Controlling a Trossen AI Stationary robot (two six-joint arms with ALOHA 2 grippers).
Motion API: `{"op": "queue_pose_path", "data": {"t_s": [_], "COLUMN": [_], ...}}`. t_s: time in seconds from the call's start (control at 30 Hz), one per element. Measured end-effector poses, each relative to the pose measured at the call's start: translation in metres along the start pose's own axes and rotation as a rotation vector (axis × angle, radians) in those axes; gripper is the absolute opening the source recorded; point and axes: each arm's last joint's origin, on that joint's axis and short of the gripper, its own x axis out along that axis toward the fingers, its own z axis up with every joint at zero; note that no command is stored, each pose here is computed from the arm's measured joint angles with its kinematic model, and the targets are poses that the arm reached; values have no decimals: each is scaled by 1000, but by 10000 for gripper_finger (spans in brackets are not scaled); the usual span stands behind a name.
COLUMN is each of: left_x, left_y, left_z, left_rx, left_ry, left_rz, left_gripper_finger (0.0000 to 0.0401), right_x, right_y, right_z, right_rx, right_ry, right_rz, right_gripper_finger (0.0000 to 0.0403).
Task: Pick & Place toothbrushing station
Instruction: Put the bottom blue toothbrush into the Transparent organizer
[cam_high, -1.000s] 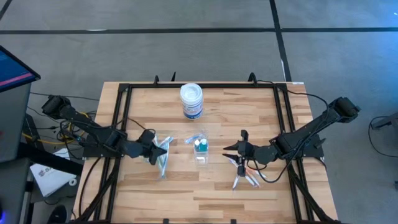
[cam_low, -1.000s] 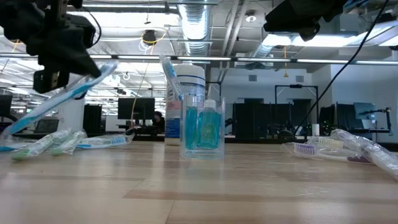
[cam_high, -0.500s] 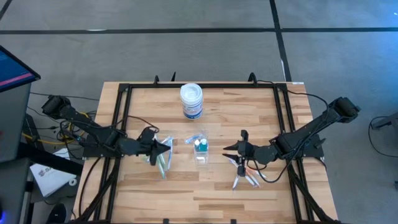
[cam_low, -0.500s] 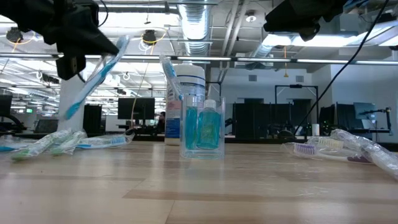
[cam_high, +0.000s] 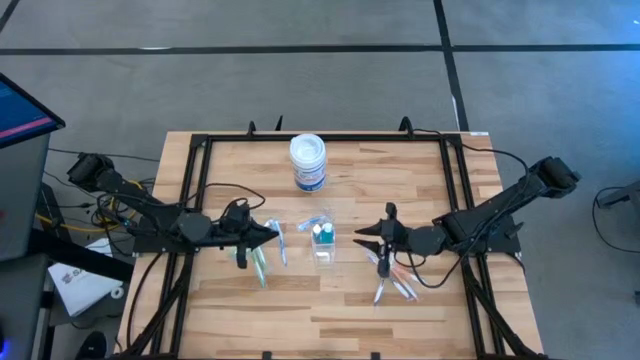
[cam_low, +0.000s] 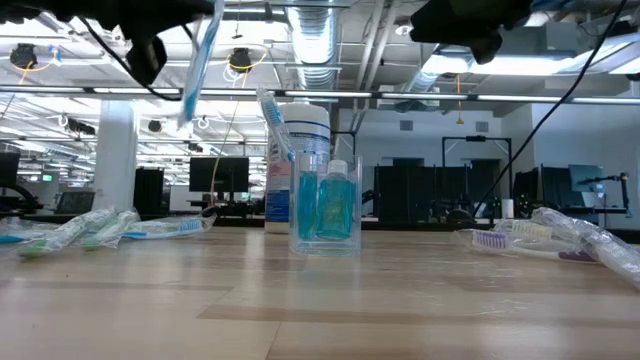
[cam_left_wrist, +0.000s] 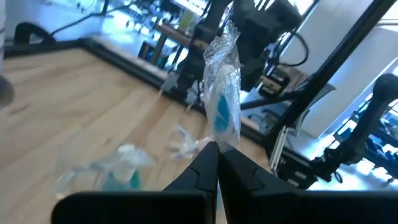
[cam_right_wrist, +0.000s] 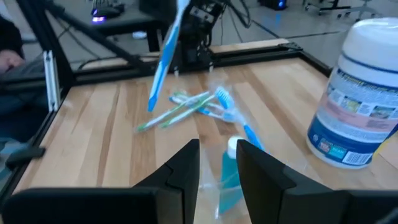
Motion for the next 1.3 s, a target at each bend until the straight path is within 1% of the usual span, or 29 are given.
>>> {"op": "queue_pose_path", "data": {"t_s": [0.1, 0.27, 0.4, 0.5, 0.57, 0.63, 0.7, 0.8, 0.93, 1.0, 1.1, 1.3], "left_x": [3, 12, 19, 25, 30, 35, 41, 48, 58, 62, 66, 70], "left_y": [-3, -7, -10, -15, -20, -26, -31, -38, -43, -44, -44, -45], "left_z": [1, -4, -7, -6, -3, -1, 2, 4, 2, 0, -4, -7], "left_rx": [16, 52, 79, 112, 135, 164, 194, 223, 262, 277, 303, 310], "left_ry": [-32, -66, -100, -100, -107, -113, -118, -126, -114, -109, -93, -91], "left_rz": [-19, -36, -52, -51, -53, -56, -57, -60, -52, -43, -34, -30], "left_gripper_finger": [1, 1, 1, 1, 1, 1, 1, 1, 1, 1, 1, 1], "right_x": [3, 7, 9, 11, 18, 25, 33, 46, 59, 66, 74, 85], "right_y": [-4, -7, -9, -11, -10, -9, -5, -2, 4, 6, 10, 13], "right_z": [4, 15, 19, 21, 20, 17, 17, 10, 18, 17, 24, 25], "right_rx": [23, 13, 13, 20, 29, 9, 4, -12, -8, -16, -14, -20], "right_ry": [-25, -91, -122, -130, -146, -153, -193, -197, -210, -190, -201, -183], "right_rz": [-2, 113, 120, 130, 152, 189, 230, 237, 268, 277, 315, 329], "right_gripper_finger": [98, 98, 98, 98, 98, 98, 98, 98, 98, 98, 98, 98]}}
